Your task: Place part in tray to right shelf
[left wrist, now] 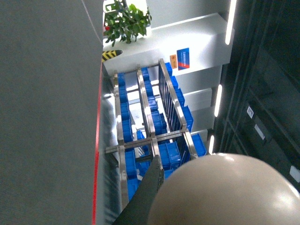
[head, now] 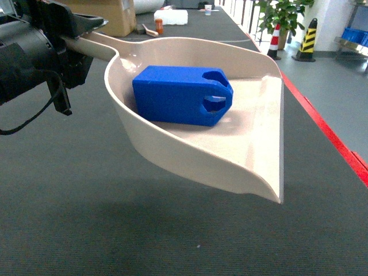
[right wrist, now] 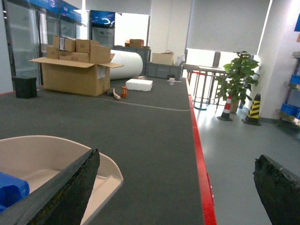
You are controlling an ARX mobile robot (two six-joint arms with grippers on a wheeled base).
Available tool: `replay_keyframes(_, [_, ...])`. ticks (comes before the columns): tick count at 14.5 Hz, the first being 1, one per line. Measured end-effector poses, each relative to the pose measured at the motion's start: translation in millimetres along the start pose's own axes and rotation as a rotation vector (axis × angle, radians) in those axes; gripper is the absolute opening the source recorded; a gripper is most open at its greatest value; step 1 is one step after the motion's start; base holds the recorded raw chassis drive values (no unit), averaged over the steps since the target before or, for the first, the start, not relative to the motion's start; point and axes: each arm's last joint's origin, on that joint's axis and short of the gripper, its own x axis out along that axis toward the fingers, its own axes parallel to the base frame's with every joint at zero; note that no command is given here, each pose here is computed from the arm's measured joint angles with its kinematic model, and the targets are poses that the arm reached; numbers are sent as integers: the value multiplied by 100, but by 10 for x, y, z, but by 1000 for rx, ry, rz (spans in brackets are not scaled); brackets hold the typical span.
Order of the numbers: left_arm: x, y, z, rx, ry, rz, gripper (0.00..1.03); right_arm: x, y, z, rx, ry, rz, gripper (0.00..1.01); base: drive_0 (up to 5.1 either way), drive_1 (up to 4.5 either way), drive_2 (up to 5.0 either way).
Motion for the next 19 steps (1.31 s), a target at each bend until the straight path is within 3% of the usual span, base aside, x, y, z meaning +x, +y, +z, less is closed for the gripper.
replay_keyframes(19, [1, 14, 1, -1, -1, 4, 12, 3, 1, 1, 0, 2, 0, 98, 493, -275, -209])
